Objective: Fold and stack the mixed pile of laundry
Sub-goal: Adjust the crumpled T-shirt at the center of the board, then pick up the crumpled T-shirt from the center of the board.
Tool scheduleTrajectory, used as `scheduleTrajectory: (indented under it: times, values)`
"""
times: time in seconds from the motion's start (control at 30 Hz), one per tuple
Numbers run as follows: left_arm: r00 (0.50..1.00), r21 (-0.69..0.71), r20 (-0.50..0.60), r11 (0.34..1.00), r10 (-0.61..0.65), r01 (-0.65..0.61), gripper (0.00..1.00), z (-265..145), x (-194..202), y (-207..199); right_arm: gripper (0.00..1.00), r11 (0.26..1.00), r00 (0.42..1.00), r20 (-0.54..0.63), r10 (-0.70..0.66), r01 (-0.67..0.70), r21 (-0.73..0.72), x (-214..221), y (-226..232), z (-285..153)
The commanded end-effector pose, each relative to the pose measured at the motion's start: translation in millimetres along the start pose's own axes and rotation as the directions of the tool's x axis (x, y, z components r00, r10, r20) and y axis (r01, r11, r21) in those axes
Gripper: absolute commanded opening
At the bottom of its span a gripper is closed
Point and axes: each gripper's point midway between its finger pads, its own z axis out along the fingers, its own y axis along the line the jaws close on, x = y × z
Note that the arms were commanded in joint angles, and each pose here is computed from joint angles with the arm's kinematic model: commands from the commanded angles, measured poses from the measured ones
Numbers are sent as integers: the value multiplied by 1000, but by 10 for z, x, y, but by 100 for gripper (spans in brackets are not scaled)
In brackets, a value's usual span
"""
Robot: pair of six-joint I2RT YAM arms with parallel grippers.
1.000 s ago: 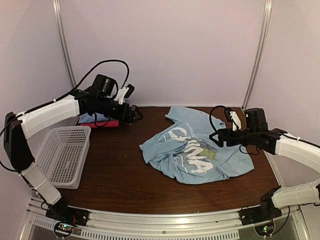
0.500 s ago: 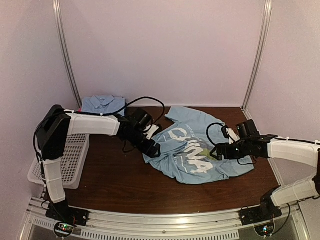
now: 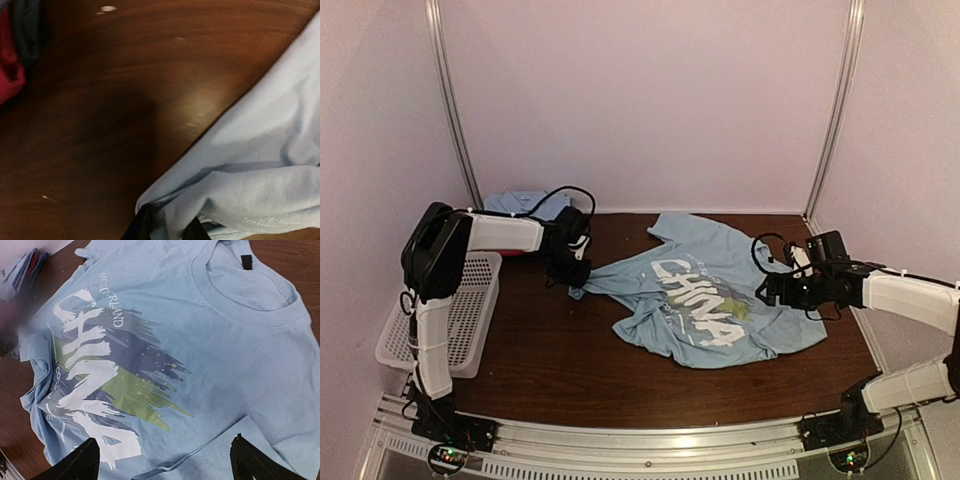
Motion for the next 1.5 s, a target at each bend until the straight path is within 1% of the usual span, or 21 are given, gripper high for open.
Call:
scheduleTrajectory:
  times: [0.0, 0.1, 0.17, 0.23, 0.3, 0.37, 0.43, 0.6, 0.67, 0.73, 0.8, 0.9, 0.97, 1.0, 1.07, 1.13, 1.17, 1.27, 1.33, 1.37, 1.47]
  values:
    - [989, -95, 76, 986, -129, 136, 22, -108, -277, 644, 91, 999, 994, 103, 45, -47, 20, -312, -90, -213]
    - [982, -121, 147, 984, -115, 134, 22, -345, -455, 717, 92, 996, 987, 139, 78, -85, 41, -405, -208, -300]
    - [975, -97, 190, 986, -112, 132, 25, -510, -543, 688, 92, 993, 982, 157, 101, -110, 53, -445, -293, -325]
    - [967, -28, 231, 993, -106, 115, 37, -701, -601, 551, 92, 990, 980, 158, 118, -128, 53, -454, -350, -296]
    - [963, 13, 266, 999, -32, 30, 50, -838, -576, 296, 91, 990, 983, 135, 128, -135, 45, -410, -367, -217]
    - [957, 9, 282, 997, 70, -75, 58, -951, -513, 20, 90, 990, 985, 99, 139, -142, 22, -331, -354, -123]
    - [953, 73, 274, 985, 128, -153, 63, -988, -398, -288, 88, 989, 987, 67, 146, -146, 1, -241, -343, -48]
    - [942, 203, 233, 935, 243, -291, 68, -1000, 37, -963, 85, 988, 989, -11, 149, -150, -25, 6, -343, 65]
    - [932, 226, 213, 914, 292, -338, 69, -982, 243, -1164, 84, 986, 986, -37, 161, -162, -30, 124, -356, 96]
    - [934, 245, 182, 905, 308, -347, 69, -935, 432, -1269, 84, 981, 981, -61, 184, -187, -46, 248, -351, 127]
    - [943, 254, 149, 910, 299, -328, 68, -876, 588, -1287, 84, 975, 975, -82, 208, -213, -62, 376, -347, 156]
    - [957, 224, 106, 931, 271, -289, 68, -754, 739, -1183, 84, 970, 967, -111, 228, -236, -60, 561, -368, 193]
    - [967, 121, 60, 960, 248, -254, 68, -617, 805, -982, 84, 969, 964, -120, 236, -243, -48, 630, -396, 207]
    - [971, 72, 33, 968, 238, -240, 67, -562, 828, -880, 84, 968, 963, -120, 240, -246, -41, 648, -414, 212]
    - [981, 7, -11, 981, 195, -195, 60, -451, 864, -692, 84, 968, 962, -124, 244, -249, -25, 673, -443, 224]
    - [992, -14, -50, 993, 120, -121, 53, -342, 890, -484, 84, 969, 962, -128, 242, -245, -10, 685, -471, 234]
    - [995, -11, -54, 996, 85, -86, 47, -317, 880, -403, 84, 970, 961, -130, 242, -245, -2, 688, -482, 236]
    - [1000, -11, -30, 1000, 0, 0, 26, -293, 760, -159, 81, 972, 967, -115, 227, -232, -36, 639, -422, 206]
    - [999, -4, -6, 999, -39, 39, 14, -304, 642, -38, 76, 973, 975, -94, 203, -212, -92, 566, -320, 162]
    - [998, -10, 3, 998, -58, 58, 9, -307, 594, 42, 74, 973, 979, -88, 184, -194, -124, 531, -255, 138]
    - [993, -18, 16, 993, -115, 115, 4, -317, 506, 274, 71, 971, 987, -89, 134, -149, -188, 476, -94, 83]
